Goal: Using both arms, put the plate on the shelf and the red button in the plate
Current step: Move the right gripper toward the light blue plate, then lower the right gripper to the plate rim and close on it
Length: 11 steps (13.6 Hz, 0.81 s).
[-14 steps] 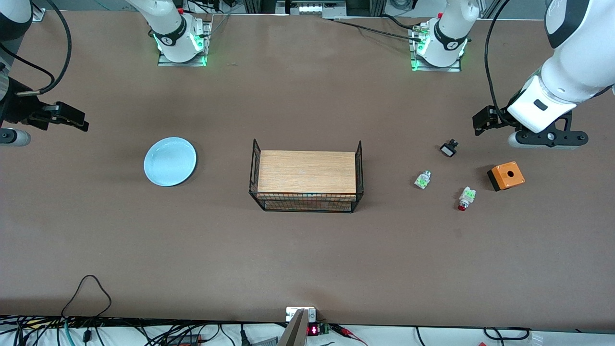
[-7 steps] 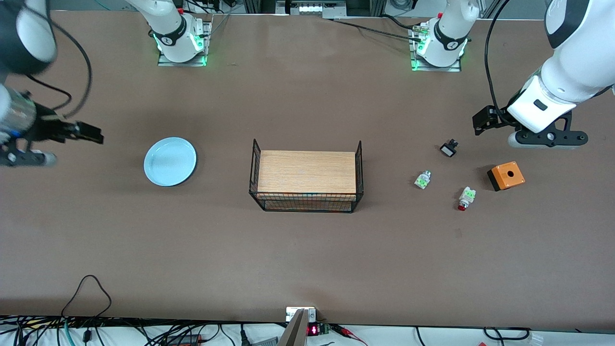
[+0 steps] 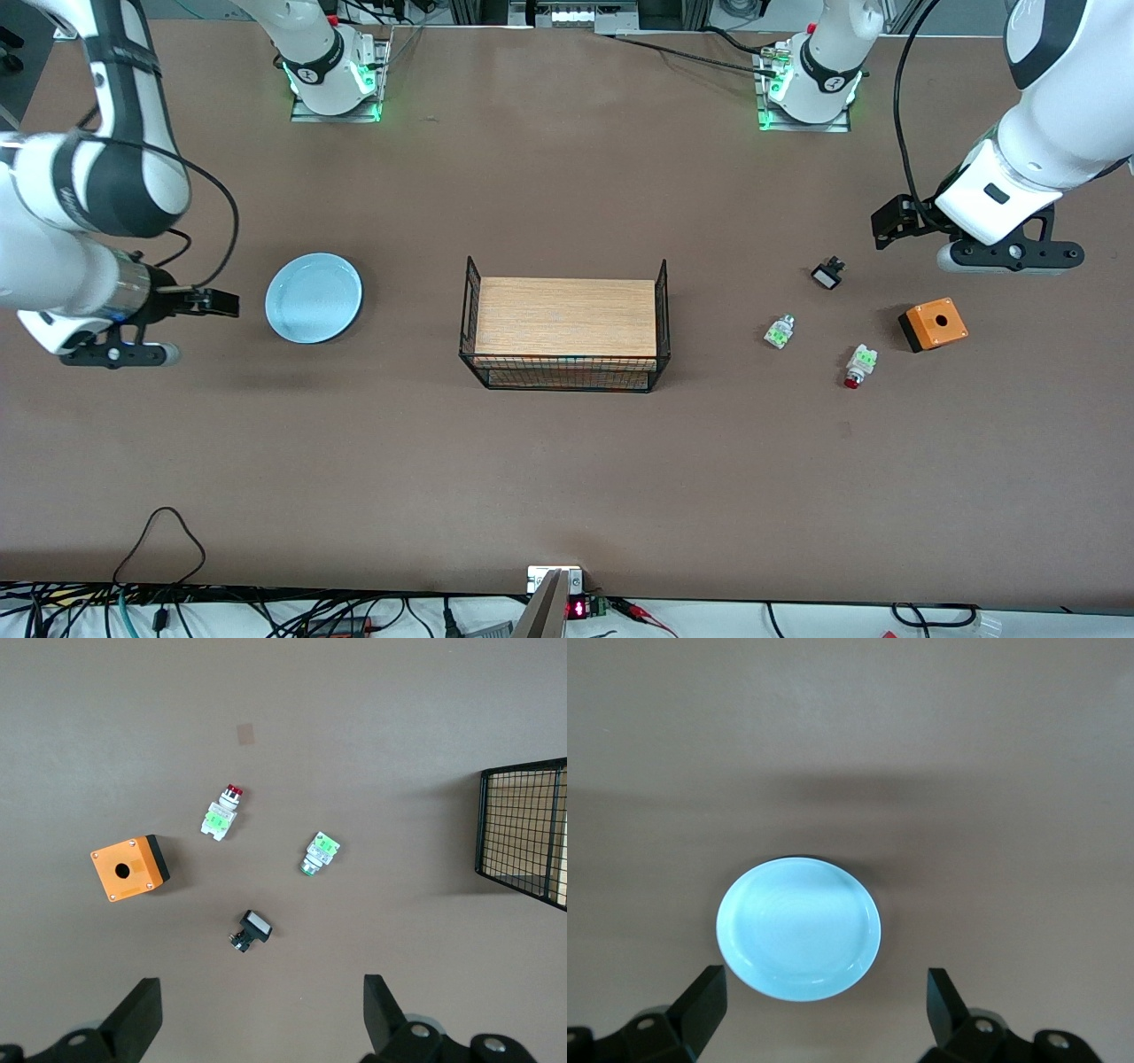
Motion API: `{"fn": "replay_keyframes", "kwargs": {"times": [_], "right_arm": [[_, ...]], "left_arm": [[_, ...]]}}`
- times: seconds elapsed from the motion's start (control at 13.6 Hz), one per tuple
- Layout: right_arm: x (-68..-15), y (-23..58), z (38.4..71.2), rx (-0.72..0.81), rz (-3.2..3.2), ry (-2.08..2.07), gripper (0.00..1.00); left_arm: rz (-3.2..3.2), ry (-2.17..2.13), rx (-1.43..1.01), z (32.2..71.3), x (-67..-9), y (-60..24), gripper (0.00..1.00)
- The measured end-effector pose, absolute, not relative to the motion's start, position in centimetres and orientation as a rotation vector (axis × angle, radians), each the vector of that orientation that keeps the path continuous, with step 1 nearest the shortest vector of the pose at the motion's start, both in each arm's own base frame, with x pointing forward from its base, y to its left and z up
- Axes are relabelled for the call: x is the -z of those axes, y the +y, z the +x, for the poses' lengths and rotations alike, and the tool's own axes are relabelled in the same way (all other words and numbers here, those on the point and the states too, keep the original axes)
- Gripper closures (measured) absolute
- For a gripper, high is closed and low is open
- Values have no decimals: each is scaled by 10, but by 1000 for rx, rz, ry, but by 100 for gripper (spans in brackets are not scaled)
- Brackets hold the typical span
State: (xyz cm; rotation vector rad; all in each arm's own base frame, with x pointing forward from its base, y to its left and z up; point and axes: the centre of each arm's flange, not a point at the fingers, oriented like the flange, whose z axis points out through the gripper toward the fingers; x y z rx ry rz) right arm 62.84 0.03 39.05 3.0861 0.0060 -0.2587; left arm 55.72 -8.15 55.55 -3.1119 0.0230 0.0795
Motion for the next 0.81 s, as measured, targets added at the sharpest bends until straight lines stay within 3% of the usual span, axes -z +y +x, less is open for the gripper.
{"fn": "replay_keyframes", "kwargs": {"times": [0.37,0.81], "right_arm": [[-307,-19,600,282,3069,-20,0],[-232,-39,550,193,3052,-6,0]], "left_arm": [[-3112,28,-79,557,-555,-83,0],[-3112,28,-79,557,-555,-83,0]]}}
